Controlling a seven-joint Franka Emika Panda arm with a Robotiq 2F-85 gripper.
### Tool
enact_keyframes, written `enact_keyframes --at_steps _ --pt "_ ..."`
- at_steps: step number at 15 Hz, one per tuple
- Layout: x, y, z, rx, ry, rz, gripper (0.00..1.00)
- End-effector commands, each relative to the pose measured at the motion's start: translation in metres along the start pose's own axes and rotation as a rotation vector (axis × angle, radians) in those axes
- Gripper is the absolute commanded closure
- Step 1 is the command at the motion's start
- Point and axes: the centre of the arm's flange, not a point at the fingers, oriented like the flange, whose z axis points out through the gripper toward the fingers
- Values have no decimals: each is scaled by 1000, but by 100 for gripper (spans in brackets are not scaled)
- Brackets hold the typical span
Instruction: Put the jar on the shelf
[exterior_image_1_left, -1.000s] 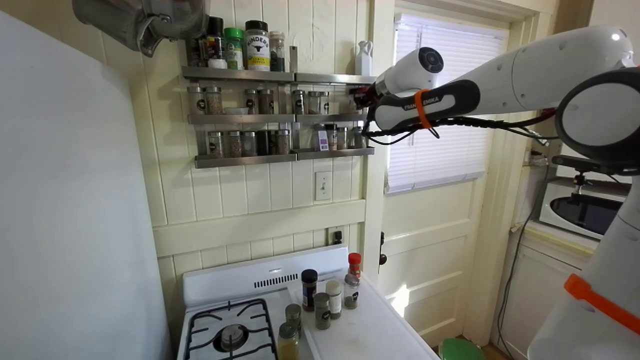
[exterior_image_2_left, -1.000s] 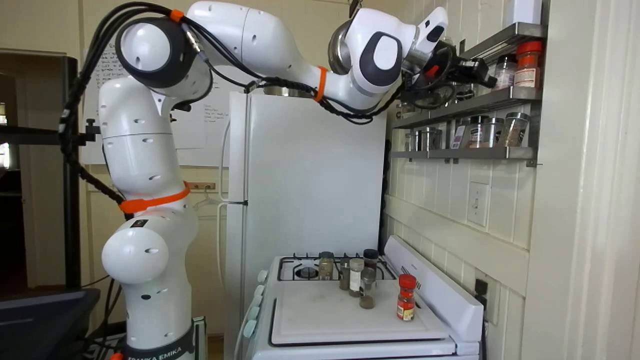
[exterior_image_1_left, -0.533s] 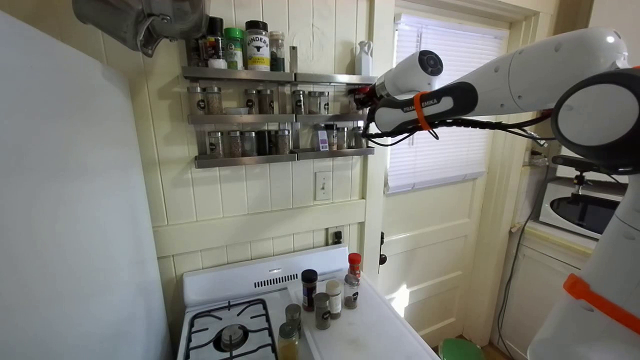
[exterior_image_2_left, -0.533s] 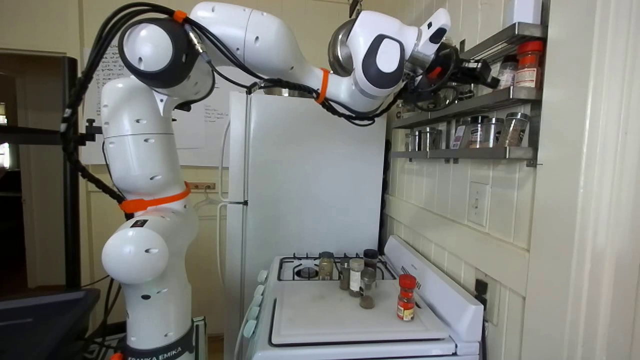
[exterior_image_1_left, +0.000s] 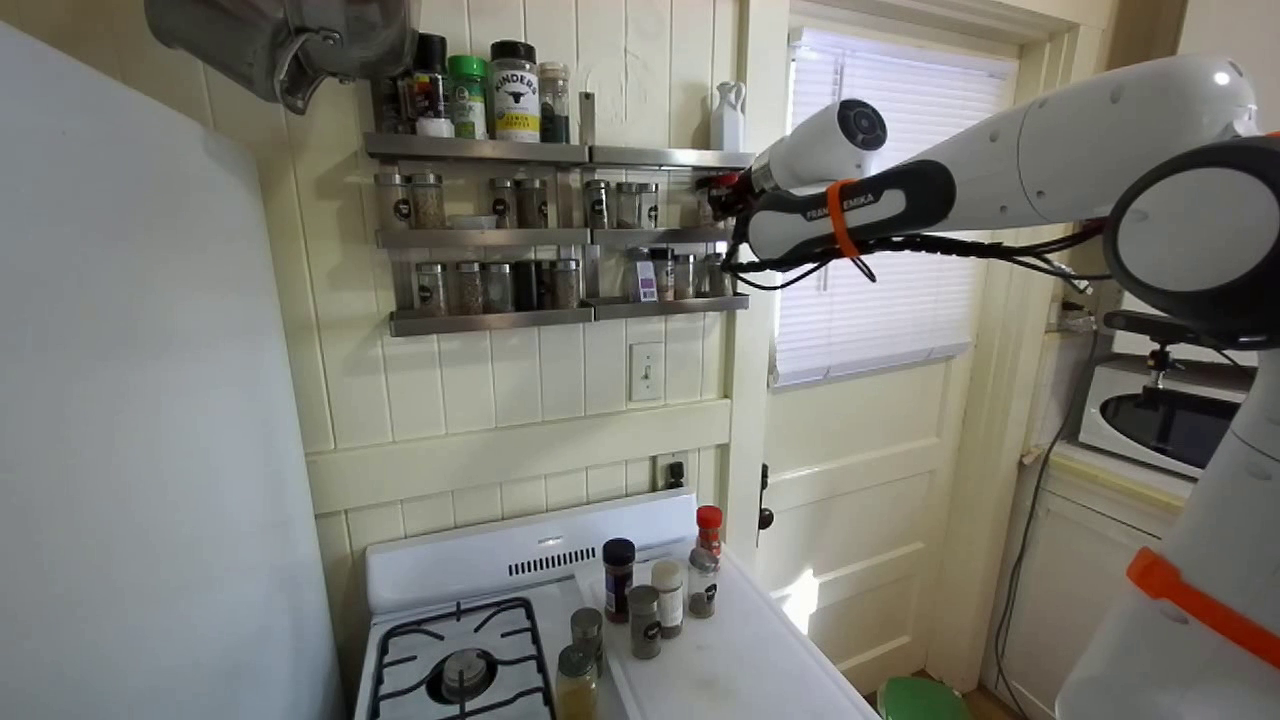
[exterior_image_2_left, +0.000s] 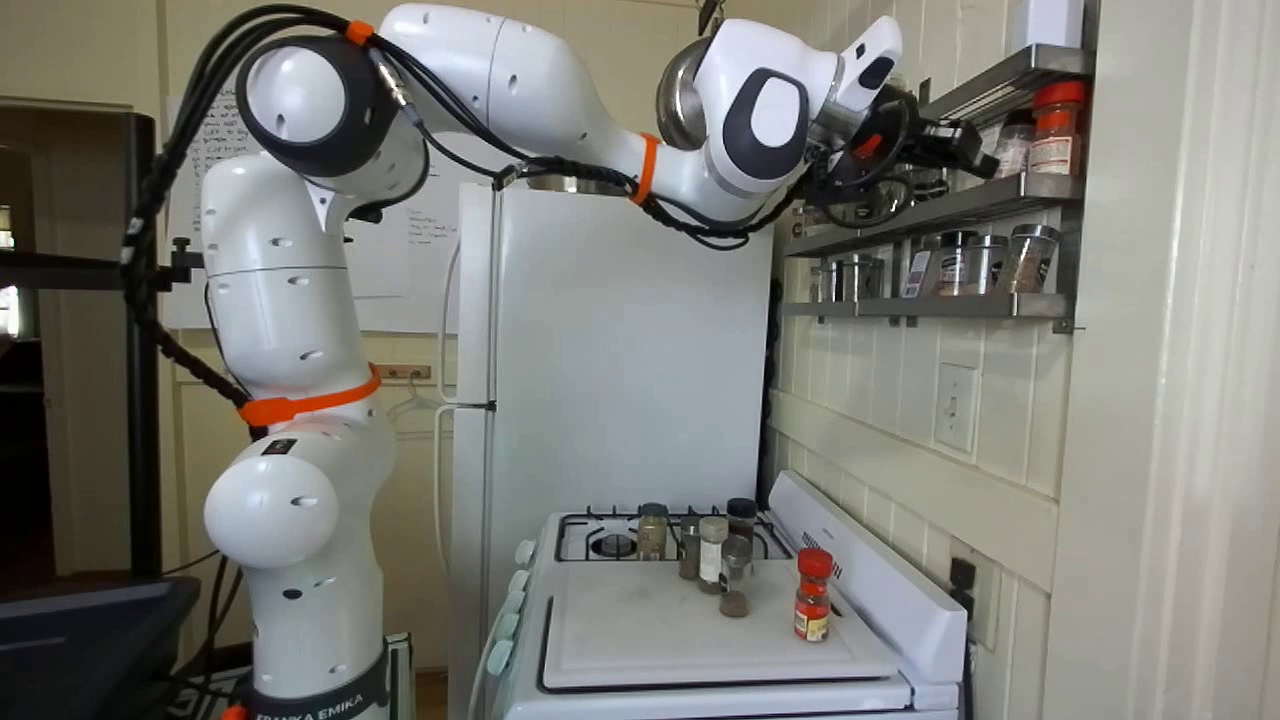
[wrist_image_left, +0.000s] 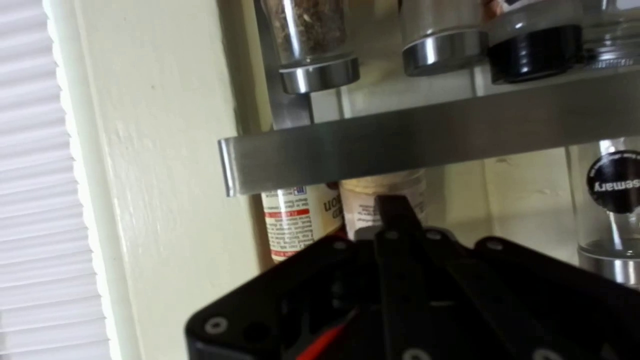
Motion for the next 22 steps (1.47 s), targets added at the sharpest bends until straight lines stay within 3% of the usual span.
enact_keyframes --at_steps 1,9,22 --pt "-6 3 0 -3 -60 35 100" --pt "-11 6 3 -21 -92 61 100" --pt "-25 12 12 0 -27 47 100"
